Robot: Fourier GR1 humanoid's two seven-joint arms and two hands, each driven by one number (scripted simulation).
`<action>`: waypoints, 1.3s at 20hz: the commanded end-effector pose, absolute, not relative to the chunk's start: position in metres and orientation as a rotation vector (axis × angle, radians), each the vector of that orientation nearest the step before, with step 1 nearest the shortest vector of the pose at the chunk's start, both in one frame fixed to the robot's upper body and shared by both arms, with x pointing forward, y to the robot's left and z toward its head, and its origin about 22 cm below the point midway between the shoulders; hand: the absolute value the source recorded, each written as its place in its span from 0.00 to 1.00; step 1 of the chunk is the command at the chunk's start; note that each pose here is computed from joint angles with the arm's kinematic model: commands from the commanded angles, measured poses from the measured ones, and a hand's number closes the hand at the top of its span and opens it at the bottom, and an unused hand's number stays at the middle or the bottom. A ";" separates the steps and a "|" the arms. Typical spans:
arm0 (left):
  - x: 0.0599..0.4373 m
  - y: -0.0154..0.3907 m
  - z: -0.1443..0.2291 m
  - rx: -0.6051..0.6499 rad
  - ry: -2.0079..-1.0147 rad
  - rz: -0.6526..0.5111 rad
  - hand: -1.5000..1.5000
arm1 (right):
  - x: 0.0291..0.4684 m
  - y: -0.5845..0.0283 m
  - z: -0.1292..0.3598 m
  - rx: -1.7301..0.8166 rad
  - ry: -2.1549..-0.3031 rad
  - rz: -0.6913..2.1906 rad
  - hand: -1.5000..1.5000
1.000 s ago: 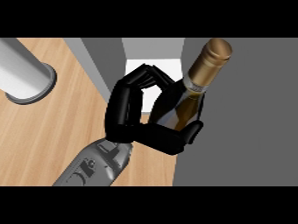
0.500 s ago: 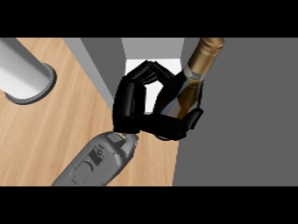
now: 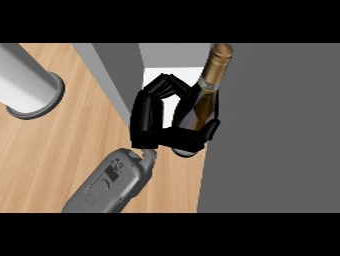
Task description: Pick up the wine, place it into the cabinet and close the cabinet
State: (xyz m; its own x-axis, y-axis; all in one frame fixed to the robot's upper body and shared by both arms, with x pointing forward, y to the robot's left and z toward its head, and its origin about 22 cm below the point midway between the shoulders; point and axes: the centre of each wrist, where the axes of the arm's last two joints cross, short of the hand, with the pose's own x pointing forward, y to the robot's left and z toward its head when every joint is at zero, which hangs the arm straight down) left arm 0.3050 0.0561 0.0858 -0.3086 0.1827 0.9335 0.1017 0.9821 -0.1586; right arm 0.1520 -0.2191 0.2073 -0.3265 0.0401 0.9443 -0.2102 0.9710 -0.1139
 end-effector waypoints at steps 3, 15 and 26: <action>0.309 0.052 0.057 -0.088 -1.900 0.020 1.00 | 0.120 -0.225 0.204 0.191 -1.933 0.267 0.00; 0.327 0.081 0.030 -0.033 -1.923 0.083 1.00 | 0.118 -0.223 0.217 0.176 -1.921 0.264 0.00; 0.356 0.095 0.026 -0.057 -1.880 0.076 1.00 | 0.126 -0.221 0.219 0.199 -1.952 0.230 0.00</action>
State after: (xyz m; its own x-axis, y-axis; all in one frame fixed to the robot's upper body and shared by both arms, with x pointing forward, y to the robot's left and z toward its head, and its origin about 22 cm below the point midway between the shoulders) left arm 0.3514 0.0867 0.0334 -0.3233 0.0649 0.9441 -0.0141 0.9972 -0.0734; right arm 0.1518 -0.2171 0.2048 -0.3361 0.0272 0.9414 -0.2109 0.9720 -0.1034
